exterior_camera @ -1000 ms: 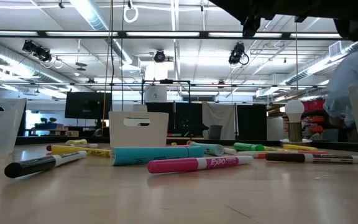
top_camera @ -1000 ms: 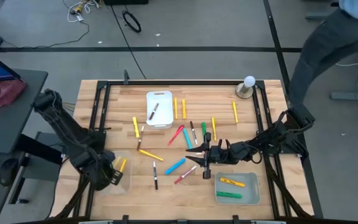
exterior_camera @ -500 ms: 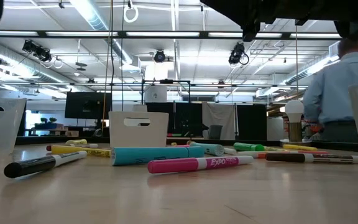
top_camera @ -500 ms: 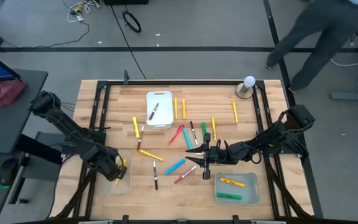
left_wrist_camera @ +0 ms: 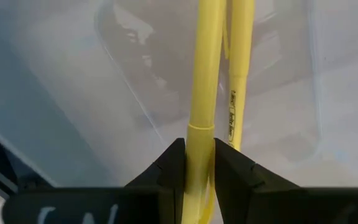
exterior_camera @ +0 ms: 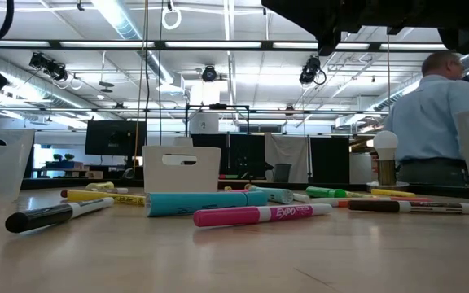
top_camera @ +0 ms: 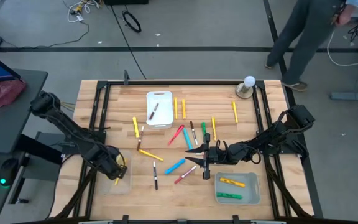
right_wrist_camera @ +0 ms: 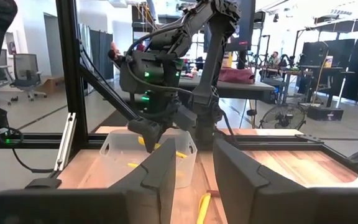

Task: Pick & Place Markers
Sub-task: Put the yellow pen into the transparent bin, then put the brown marker pen into the white bin

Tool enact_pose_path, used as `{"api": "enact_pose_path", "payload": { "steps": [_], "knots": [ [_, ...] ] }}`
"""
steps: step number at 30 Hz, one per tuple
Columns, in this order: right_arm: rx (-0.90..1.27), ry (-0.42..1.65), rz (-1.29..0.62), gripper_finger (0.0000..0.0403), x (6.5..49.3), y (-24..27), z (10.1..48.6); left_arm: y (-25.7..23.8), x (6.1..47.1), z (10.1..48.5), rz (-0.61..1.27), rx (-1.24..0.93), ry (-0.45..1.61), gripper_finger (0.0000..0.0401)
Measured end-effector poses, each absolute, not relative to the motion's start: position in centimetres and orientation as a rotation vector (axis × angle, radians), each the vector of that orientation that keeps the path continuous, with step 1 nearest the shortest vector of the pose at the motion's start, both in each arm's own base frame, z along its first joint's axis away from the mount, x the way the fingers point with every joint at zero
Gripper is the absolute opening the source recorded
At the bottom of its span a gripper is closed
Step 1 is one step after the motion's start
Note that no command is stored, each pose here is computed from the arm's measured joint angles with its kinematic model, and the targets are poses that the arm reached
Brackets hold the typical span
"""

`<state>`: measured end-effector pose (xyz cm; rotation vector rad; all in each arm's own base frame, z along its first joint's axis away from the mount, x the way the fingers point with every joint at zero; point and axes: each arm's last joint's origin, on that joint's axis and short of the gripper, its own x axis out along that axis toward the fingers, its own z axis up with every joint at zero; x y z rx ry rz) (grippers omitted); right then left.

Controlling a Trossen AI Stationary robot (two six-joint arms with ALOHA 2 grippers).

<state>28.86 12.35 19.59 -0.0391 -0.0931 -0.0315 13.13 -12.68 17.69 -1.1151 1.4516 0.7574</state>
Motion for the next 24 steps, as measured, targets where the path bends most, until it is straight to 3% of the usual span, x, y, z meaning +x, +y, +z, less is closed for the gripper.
{"api": "enact_pose_path", "payload": {
  "steps": [16,24],
  "knots": [
    [-0.017,-0.081,-0.030,0.0109,28.9,12.4,19.5,-13.6,14.2,15.7,0.798,-1.072,1.487,0.0073],
    [-0.017,-0.080,-0.030,0.0109,28.9,12.4,19.4,-13.6,14.1,15.7,0.807,-1.066,1.489,0.0126]
  ]
}}
